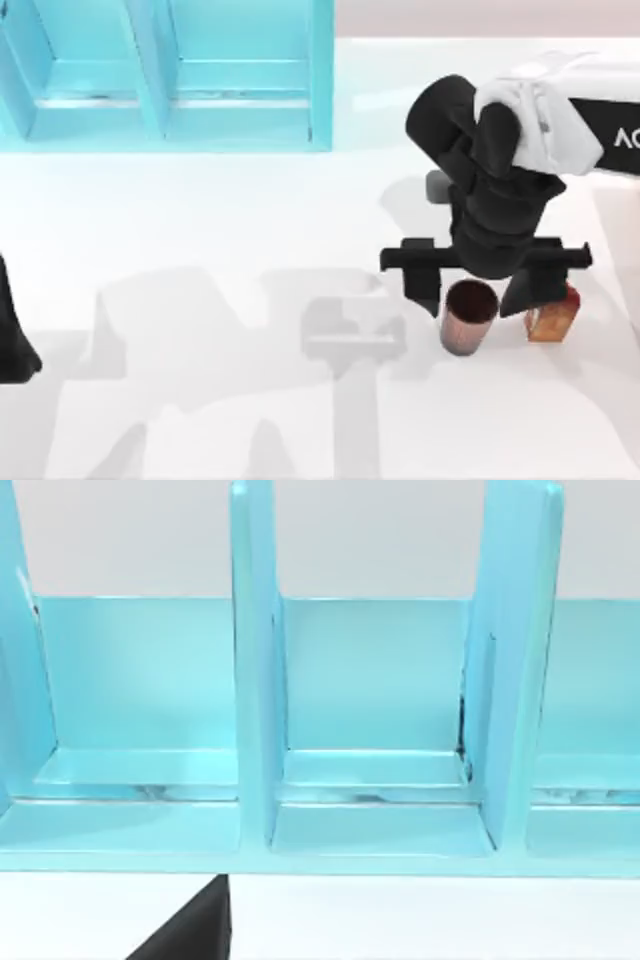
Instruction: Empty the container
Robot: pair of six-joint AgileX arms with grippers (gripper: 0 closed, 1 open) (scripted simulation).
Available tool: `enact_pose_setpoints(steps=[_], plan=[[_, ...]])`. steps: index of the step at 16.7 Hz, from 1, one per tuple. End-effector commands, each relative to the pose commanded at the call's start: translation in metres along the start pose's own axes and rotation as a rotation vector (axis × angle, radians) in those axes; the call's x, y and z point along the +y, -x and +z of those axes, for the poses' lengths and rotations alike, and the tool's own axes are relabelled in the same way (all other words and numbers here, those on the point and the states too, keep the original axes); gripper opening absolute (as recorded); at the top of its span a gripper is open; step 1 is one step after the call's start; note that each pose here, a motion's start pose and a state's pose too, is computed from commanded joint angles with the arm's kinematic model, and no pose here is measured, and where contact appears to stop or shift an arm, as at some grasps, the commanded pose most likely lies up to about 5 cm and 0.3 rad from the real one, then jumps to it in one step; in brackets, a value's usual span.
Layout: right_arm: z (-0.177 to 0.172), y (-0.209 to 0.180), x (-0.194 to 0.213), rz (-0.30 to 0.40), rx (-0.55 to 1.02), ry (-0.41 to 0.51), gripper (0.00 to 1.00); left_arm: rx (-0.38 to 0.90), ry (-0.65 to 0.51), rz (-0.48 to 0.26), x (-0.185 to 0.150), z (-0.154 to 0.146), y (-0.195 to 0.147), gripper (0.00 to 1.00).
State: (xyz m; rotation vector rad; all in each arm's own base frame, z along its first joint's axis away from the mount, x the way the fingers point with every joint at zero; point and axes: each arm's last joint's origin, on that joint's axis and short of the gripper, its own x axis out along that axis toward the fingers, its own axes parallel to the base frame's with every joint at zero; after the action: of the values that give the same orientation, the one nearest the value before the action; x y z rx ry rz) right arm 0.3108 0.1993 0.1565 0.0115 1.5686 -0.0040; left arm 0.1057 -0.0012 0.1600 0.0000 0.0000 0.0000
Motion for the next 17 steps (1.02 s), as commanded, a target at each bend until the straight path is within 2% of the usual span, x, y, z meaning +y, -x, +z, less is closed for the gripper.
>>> enact_pose_setpoints(steps=[1,2,11,17], plan=[[0.000,0.000,0.000,0.000,0.000,0.000,0.98,0.000,0.000,0.000,0.000,0.000,0.000,1.00],[0.000,0.000,0.000,0.000,0.000,0.000,1.00,0.000,0.000,0.000,0.000,0.000,0.000,1.00],[0.000,0.001,0.000,0.000,0.000,-0.002,1.00,0.000,0.000,0.000,0.000,0.000,0.000,1.00],[0.005,0.045,0.002,0.007,0.015,-0.010,1.00,0.000,0.000,0.000,0.000,0.000,0.000,1.00]])
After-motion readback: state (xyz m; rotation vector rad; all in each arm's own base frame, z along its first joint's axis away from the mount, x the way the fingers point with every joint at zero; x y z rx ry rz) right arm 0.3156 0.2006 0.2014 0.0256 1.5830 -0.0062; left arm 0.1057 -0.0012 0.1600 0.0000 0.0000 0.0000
